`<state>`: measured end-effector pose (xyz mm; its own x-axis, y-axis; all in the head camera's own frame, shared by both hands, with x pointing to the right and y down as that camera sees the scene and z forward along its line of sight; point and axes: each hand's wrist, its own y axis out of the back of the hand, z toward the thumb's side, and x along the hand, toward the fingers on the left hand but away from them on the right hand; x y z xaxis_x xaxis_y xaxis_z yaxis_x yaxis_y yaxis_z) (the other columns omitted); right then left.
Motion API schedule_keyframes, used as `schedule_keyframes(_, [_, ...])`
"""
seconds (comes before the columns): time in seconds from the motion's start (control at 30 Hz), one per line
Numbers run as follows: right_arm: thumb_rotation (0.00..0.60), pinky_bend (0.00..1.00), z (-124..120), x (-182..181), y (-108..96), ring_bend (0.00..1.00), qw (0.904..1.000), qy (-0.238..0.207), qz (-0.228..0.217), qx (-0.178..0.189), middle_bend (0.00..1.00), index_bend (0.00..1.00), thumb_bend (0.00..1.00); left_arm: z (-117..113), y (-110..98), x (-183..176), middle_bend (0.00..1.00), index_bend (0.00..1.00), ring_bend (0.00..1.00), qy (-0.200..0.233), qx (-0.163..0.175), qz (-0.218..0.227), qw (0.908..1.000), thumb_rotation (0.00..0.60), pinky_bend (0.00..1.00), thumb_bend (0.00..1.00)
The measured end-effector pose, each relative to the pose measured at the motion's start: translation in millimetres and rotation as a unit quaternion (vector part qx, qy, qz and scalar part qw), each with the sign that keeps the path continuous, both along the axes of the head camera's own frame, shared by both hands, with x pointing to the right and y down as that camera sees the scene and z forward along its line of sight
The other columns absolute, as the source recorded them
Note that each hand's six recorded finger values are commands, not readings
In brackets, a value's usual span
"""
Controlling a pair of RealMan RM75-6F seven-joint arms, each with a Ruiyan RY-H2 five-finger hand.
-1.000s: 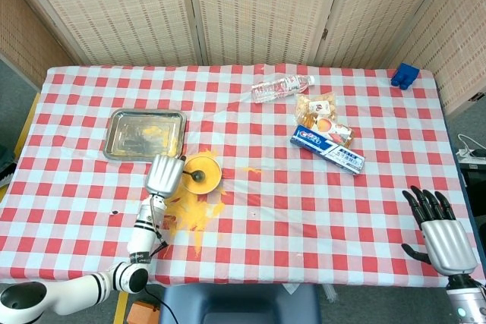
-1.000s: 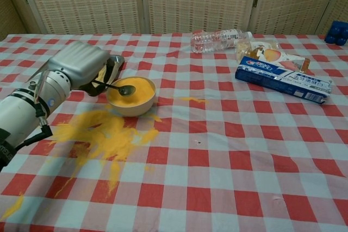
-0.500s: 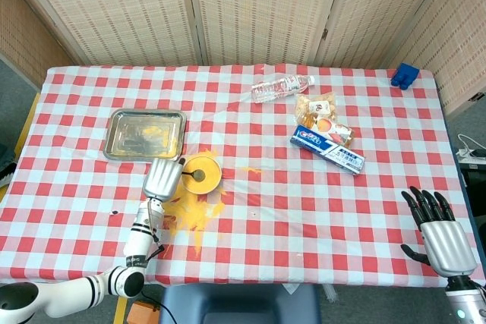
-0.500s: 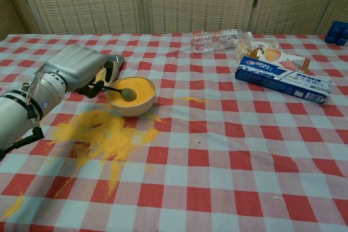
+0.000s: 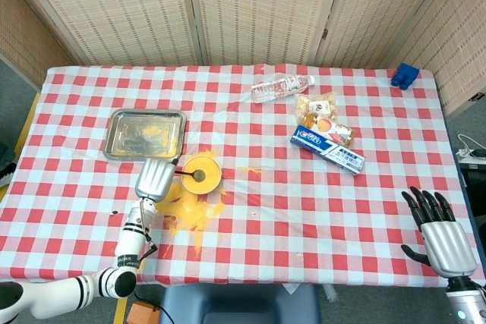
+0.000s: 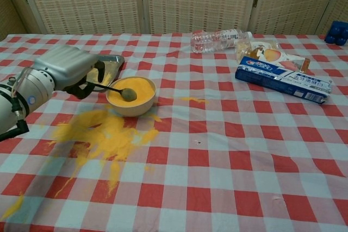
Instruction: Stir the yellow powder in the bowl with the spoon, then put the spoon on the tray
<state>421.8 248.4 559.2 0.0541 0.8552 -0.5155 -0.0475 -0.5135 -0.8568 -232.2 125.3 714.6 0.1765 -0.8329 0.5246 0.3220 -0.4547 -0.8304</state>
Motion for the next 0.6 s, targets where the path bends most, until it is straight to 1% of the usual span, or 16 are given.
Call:
schedule_keyframes(0.17, [0.600,0.00,-2.3,-0.6,0.3,0.00,1.0000,-0.002,-0.001,0.004,0.00,0.00,0.05,-2.0,5.3,-5.0,1.00,0.38,1.00,-0.017,-0.019,0.005,0.9997,0.600,1.00,0.55])
schedule_keyframes(0.6, [0.600,0.00,-7.7,-5.0,4.1,0.00,0.9999,-0.011,-0.010,0.008,0.00,0.00,0.05,-28.0,39.9,-5.8,1.00,0.38,1.00,-0.007,-0.073,0.019,0.9971,0.600,1.00,0.55])
